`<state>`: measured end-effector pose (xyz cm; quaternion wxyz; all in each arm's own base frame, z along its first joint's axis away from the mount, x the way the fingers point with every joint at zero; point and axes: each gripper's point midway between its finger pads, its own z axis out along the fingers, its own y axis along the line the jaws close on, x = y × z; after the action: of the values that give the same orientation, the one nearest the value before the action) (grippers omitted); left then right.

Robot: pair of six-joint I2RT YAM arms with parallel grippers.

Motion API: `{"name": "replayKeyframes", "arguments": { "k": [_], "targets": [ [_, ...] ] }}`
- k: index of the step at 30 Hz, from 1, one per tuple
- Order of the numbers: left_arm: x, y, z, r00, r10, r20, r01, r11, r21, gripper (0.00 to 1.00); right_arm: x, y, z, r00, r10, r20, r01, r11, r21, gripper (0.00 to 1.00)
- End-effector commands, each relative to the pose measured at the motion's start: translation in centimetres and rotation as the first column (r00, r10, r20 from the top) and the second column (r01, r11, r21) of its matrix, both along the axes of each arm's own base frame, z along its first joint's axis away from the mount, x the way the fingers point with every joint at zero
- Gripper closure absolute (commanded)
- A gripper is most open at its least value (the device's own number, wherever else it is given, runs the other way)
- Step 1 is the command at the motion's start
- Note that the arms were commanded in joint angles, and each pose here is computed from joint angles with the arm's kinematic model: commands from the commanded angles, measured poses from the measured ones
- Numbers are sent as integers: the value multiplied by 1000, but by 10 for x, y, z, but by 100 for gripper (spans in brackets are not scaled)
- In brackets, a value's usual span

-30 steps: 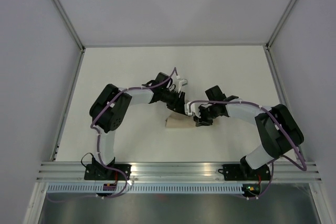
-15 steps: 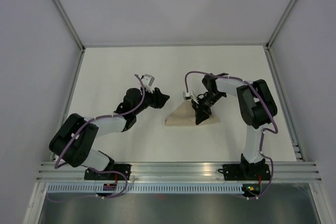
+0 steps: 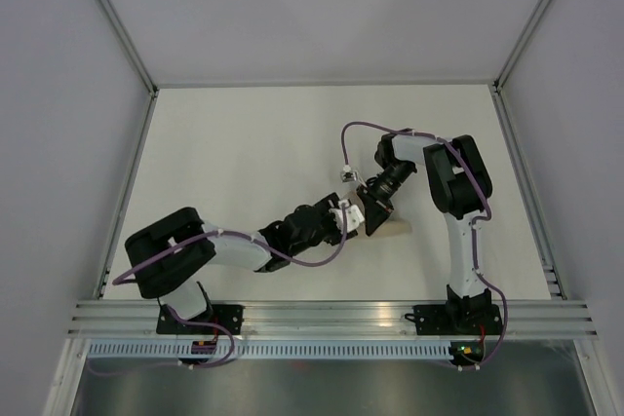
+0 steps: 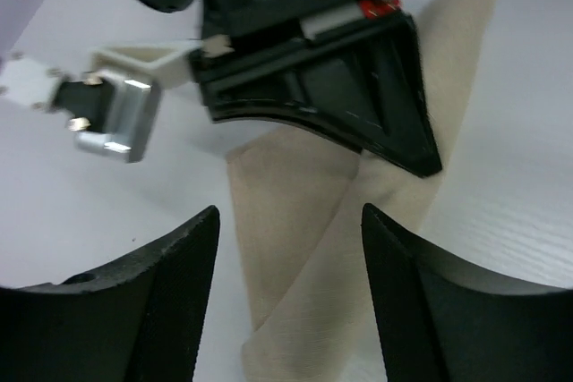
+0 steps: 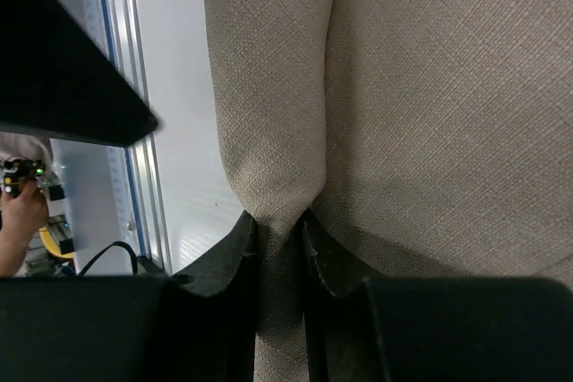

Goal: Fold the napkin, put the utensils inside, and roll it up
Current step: Roll the napkin with the utensil

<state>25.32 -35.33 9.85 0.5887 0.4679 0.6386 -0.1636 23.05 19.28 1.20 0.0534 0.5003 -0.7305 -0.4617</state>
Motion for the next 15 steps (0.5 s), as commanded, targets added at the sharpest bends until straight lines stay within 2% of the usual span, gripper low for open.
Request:
{"name": "replayKeyframes", "arguments": {
  "k": [1, 10, 13, 15],
  "targets": [
    [-4, -11, -17, 977, -104, 184, 59, 971, 232, 28, 9, -28, -54, 989, 119, 83, -107, 986, -130, 96],
    [-23, -42, -44, 947, -244, 208, 168, 931, 324, 21, 12, -28, -56, 993, 102, 66, -92, 986, -138, 96],
    [-20, -48, -46, 938, -258, 230, 171, 925, 339, 21, 12, -29, -56, 993, 100, 63, -91, 986, -139, 97],
    [-21, -46, -63, 938, -279, 204, 187, 906, 380, 22, 12, -29, -56, 993, 98, 59, -89, 987, -136, 96]
  ]
}}
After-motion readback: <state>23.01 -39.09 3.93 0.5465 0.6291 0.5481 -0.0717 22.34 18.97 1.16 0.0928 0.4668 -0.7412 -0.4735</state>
